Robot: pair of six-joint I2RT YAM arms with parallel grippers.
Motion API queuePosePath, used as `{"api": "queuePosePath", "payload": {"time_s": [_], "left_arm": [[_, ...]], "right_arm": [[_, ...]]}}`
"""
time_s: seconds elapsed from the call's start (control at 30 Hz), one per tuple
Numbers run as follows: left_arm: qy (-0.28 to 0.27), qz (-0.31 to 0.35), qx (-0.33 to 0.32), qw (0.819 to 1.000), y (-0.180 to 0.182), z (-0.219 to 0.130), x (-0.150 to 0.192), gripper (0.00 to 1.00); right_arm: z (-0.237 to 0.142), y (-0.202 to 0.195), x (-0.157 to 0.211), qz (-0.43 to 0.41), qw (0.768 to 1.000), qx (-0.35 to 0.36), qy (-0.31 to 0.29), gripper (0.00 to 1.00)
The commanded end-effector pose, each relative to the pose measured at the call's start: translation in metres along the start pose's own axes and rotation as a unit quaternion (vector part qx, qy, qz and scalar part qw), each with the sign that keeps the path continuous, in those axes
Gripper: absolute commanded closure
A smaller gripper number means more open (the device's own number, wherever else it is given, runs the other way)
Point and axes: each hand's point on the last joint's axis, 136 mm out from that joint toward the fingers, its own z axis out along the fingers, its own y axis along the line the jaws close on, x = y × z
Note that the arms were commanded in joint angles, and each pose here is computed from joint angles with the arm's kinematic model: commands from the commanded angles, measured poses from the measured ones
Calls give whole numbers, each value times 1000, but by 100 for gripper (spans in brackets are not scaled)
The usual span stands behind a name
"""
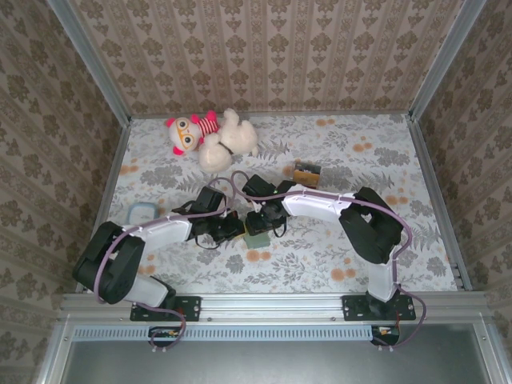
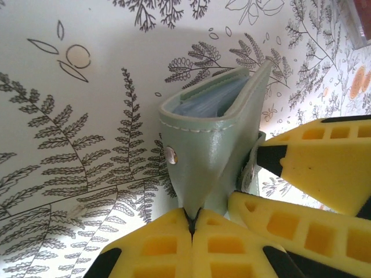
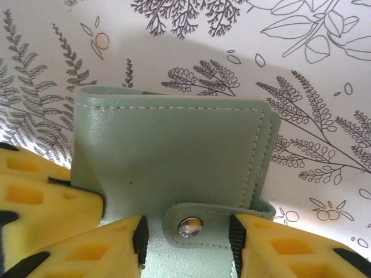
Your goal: Take the credit cards out of the card holder
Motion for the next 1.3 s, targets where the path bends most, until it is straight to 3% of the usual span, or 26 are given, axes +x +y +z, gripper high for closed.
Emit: {"api": "queuePosePath", "payload": {"time_s": [0.0,0.13,0.53,0.87,1.0,1.27], "left_arm": [[-7,3,35,999,-14,-5,-3,100],[-8,0,34,999,-14,-5,-3,100],[7,-60,-51,997,33,2,13,100],[7,-70,-61,996,42,4,16,100],[1,-50,-58,997,33,-3,11,99],[-60,4,-79,995,2,-51,-11,41]], "right_arm": [[8,-12,0,-1,999,32,3,55],[10,-20,-1,0,998,57,-1,60],[-8,-27,-13,50,996,42,-57,99],[-15,-54,-13,171,982,-1,-76,100],[-21,-47,-14,164,983,-23,-81,100],[-63,-30,-14,114,985,-64,-108,100]]}}
